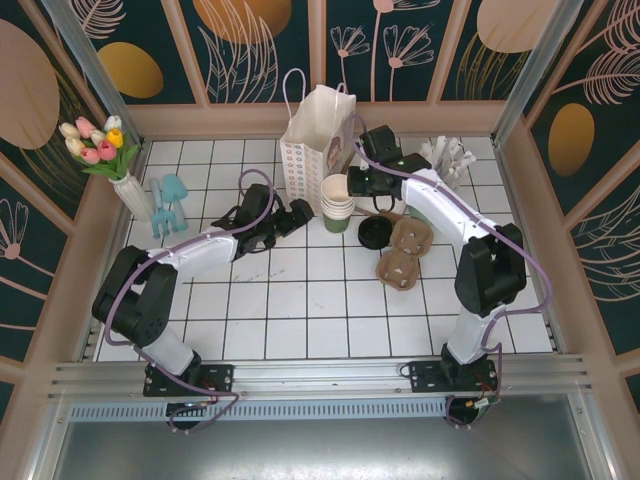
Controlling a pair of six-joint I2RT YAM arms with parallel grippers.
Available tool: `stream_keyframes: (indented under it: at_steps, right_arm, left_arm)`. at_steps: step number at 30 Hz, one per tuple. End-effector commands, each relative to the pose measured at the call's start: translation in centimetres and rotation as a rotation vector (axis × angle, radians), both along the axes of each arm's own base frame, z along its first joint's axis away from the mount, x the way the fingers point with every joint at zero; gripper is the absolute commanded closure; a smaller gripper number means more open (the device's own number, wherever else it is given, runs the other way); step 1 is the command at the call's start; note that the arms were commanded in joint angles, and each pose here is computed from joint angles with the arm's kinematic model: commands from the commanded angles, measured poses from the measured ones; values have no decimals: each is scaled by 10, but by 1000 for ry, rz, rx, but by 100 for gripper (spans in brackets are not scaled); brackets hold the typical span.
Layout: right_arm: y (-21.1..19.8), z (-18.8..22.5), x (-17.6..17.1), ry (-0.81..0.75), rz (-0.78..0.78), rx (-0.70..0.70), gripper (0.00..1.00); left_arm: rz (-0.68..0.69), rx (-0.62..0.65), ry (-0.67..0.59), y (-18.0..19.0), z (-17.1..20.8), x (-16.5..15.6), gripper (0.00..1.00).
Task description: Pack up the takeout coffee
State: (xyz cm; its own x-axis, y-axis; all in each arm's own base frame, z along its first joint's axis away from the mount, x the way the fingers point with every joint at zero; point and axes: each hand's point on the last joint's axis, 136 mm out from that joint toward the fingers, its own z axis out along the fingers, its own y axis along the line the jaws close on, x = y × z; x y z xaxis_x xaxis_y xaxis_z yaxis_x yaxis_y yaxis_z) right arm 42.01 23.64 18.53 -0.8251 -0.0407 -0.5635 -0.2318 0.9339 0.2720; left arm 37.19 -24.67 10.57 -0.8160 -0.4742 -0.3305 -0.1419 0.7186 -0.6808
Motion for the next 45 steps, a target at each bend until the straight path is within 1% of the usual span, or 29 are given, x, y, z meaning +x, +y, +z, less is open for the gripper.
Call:
stream_keyframes:
  at_steps: [1, 2, 5, 10, 16, 24, 29, 34, 36, 37, 39, 43, 45]
  right_arm:
    - [2, 17, 3, -39, 5, -10, 95]
    - [3, 19, 3, -43, 10, -6, 96]
    - [6, 25, 4, -55, 29, 10, 100]
    - [8, 40, 3, -94, 38, 33, 100]
    - [0, 60, 2, -124, 26, 7, 100]
    - [-1, 102, -4, -193, 28, 50, 100]
    - [-5, 131, -23, -235, 25, 77, 100]
    - [1, 150, -57, -243, 53, 70, 100]
    - [6, 152, -75, -234, 67, 78, 100]
    - [9, 150, -82, -225, 73, 87, 100]
    - [16, 142, -98, -199, 85, 109, 100]
    - [37, 108, -118, -123, 111, 156, 100]
    - [40, 85, -120, -94, 81, 150, 100]
  left_arm:
    - [-19, -26, -9, -11, 7, 3, 1]
    - [-19, -39, -34, -14, 20, 9, 1]
    - [-19, -38, -42, -14, 23, 10, 1]
    - [-16, -31, -41, -12, 24, 9, 1]
    - [-16, -23, -39, -11, 23, 9, 1]
    - [-14, -19, -55, -11, 30, 11, 1]
    - [-14, -14, -86, -5, 44, 6, 1]
    - [-21, 13, -105, 6, 58, -8, 1]
    - [16, 47, -127, 20, 69, -13, 1]
    - [37, 83, -105, 29, 60, -19, 1]
    - [88, 153, -92, 49, 56, -26, 1]
    - [157, 253, -51, 75, 42, -38, 1]
    - [187, 279, -30, 85, 35, -44, 1]
